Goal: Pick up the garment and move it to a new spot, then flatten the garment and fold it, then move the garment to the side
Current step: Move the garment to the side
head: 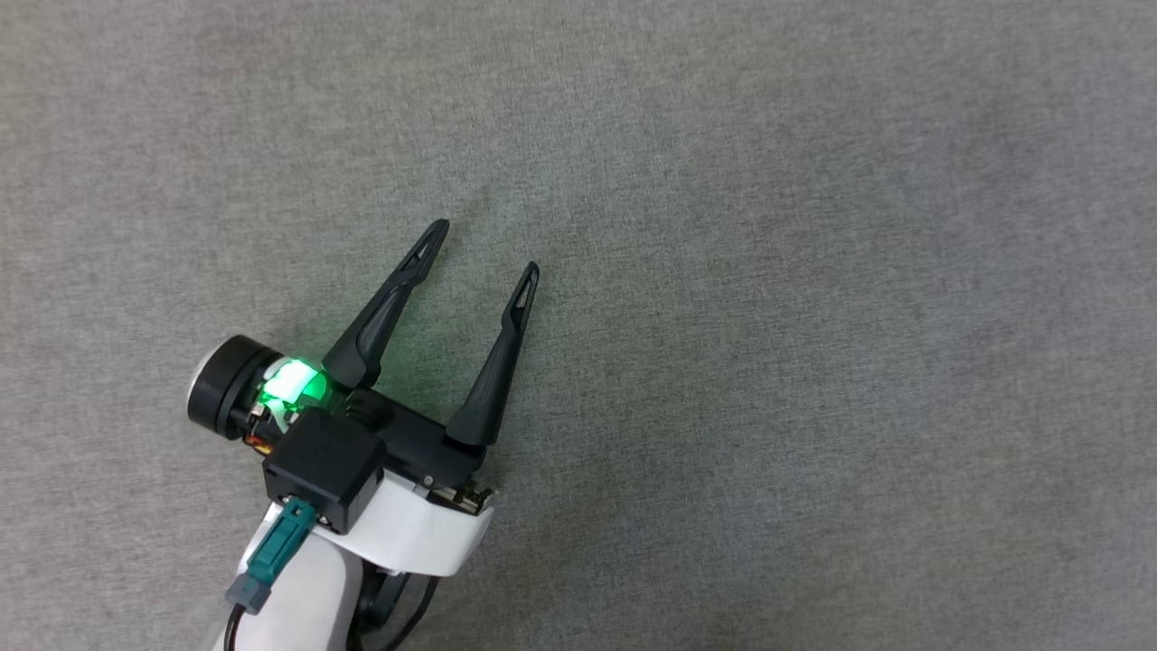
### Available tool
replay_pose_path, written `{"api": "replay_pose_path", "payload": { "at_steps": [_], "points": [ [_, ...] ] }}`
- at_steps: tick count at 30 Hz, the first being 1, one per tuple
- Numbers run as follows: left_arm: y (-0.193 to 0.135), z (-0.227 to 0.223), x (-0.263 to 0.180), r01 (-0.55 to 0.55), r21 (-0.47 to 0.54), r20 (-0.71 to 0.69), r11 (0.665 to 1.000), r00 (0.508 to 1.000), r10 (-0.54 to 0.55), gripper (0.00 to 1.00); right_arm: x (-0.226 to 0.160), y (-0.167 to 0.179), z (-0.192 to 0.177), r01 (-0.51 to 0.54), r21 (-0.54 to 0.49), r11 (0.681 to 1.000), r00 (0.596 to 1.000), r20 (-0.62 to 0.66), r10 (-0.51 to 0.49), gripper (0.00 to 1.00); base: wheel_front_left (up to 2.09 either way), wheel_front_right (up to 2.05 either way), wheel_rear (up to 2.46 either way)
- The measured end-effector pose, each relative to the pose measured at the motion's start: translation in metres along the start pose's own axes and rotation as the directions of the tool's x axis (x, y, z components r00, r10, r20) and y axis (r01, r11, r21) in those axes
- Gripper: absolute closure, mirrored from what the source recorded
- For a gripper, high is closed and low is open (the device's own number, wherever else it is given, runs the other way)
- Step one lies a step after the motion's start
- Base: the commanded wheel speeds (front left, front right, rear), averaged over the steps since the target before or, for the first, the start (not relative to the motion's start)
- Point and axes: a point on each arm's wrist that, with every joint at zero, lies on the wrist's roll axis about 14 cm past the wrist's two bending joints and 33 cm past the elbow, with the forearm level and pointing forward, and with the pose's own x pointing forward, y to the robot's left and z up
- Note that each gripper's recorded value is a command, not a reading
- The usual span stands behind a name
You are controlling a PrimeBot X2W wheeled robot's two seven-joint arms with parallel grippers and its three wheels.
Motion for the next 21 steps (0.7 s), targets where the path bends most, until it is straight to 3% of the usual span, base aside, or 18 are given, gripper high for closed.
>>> {"api": "replay_pose_path", "payload": {
  "at_steps": [7,12,15,21],
  "points": [
    [0.006,0.022,-0.012,-0.068,0.009,0.022,0.998,0.997,0.068,0.00,-0.027,-0.010,0.028,0.023,0.073,0.997,0.993,0.113,-0.031,0.00,0.00,0.00,0.00],
    [0.015,0.050,-0.028,-0.146,0.050,0.062,0.988,0.988,0.143,0.00,-0.068,-0.018,0.073,0.009,0.175,0.985,0.948,0.312,-0.064,0.00,0.00,0.00,0.00],
    [0.024,0.063,-0.044,-0.217,0.064,0.078,0.974,0.974,0.211,0.00,-0.101,-0.019,0.102,-0.033,0.243,0.969,0.887,0.455,-0.084,0.00,0.00,0.00,0.00],
    [0.043,0.092,-0.086,-0.368,0.104,0.121,0.924,0.927,0.355,0.00,-0.183,-0.013,0.150,-0.160,0.341,0.926,0.678,0.720,-0.148,0.00,0.00,0.00,0.00]
  ]
}}
